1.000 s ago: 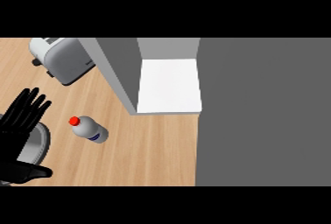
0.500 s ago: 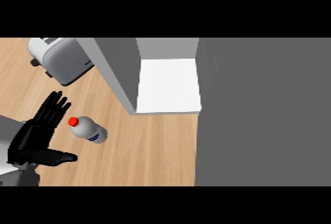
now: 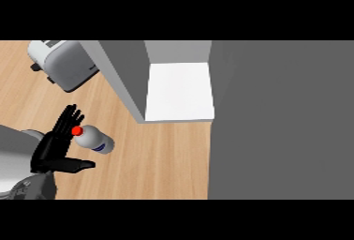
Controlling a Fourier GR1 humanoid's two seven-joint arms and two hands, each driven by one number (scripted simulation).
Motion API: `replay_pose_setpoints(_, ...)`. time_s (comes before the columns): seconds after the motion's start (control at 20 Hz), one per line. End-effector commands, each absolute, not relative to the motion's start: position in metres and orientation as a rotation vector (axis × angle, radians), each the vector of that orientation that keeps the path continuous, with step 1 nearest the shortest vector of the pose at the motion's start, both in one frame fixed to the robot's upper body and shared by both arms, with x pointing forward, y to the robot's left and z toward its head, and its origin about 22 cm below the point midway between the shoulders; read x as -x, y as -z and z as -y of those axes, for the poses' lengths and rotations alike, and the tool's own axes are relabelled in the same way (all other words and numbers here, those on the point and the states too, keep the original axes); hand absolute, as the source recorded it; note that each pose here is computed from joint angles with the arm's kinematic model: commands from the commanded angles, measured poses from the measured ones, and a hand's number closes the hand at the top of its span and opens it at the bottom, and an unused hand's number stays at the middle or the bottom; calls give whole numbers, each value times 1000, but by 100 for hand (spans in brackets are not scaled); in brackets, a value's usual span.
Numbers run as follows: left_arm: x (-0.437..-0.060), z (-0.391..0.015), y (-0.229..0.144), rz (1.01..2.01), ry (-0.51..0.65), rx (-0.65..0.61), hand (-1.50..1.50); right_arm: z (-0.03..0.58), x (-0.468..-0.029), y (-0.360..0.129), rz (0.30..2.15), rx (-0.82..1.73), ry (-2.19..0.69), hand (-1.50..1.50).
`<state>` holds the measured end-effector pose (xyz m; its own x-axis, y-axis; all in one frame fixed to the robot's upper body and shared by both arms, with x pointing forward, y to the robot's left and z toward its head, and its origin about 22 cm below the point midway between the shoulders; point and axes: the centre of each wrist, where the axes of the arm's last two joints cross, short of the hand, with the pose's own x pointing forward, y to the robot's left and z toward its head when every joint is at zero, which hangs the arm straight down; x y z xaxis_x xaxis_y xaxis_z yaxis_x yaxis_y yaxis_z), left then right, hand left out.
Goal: Pick up the bottled water, place it into the cabinet and close the cabinet
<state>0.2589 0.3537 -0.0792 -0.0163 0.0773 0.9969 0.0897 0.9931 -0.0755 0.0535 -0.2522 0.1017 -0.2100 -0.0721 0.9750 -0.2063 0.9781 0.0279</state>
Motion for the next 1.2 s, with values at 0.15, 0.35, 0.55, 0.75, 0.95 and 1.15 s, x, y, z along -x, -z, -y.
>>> replay_pose_setpoints(0.15, -246, -340, 125, 1544, -5, 279, -150, 256, -42, -123, 1832, -215, -119, -150)
replay_pose_setpoints(0.35, -260, -348, 122, 1523, -36, 339, -150, 255, -36, -129, 1842, -220, -117, -150)
replay_pose_setpoints(0.55, -250, -340, 135, 1528, -63, 370, -150, 249, -29, -140, 1844, -222, -122, -150)
replay_pose_setpoints(0.75, -256, -320, 143, 1564, -125, 354, 150, 256, -38, -117, 1830, -232, -127, -150)
replay_pose_setpoints(0.95, -253, -323, 147, 1534, -190, 396, 150, 257, -29, -119, 1818, -220, -116, -150)
replay_pose_setpoints(1.15, -260, -318, 145, 1548, -211, 440, 150, 253, -37, -119, 1834, -213, -117, -150)
